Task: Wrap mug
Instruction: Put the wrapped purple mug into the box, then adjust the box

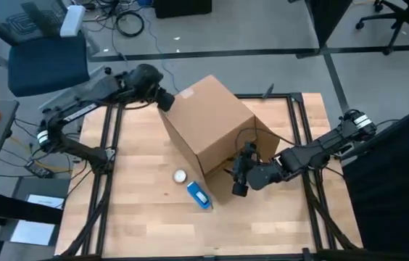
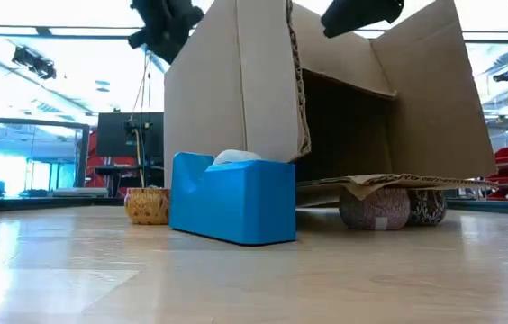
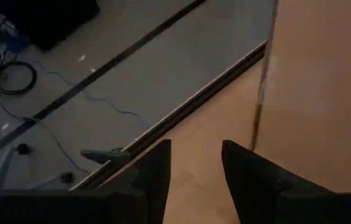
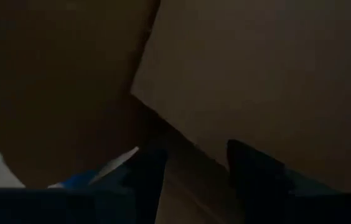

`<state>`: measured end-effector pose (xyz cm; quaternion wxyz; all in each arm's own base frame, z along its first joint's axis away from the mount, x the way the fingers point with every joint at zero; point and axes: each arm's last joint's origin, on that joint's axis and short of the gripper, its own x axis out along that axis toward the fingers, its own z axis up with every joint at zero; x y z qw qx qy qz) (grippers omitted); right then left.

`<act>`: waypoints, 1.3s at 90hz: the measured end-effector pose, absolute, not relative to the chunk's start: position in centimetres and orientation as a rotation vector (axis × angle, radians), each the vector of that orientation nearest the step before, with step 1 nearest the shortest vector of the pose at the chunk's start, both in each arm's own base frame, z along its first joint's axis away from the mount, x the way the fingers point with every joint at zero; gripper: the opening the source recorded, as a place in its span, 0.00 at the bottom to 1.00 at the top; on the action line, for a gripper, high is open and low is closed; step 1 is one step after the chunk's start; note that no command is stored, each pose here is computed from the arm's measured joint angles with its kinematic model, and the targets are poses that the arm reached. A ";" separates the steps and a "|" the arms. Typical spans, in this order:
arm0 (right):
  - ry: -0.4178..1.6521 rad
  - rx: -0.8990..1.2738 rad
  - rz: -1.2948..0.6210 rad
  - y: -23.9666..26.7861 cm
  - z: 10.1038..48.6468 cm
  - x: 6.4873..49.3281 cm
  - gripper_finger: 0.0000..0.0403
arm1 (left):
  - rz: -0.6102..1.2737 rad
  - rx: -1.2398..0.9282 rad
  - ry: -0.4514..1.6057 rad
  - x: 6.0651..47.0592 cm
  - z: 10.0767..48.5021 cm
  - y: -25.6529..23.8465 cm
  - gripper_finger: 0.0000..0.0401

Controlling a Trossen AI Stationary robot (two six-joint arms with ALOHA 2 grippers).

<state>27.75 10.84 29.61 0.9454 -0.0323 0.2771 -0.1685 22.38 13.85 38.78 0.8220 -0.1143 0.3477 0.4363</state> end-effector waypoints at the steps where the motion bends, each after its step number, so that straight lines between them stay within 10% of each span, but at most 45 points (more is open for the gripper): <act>1: 0.565 -0.065 -0.345 10.8 29.6 27.8 0.38 | 0.930 -0.243 0.746 22.5 38.7 14.0 0.32; 117: 0.603 -0.092 -0.380 3.6 35.9 29.6 0.38 | 0.806 -0.207 0.951 24.8 33.5 13.3 0.32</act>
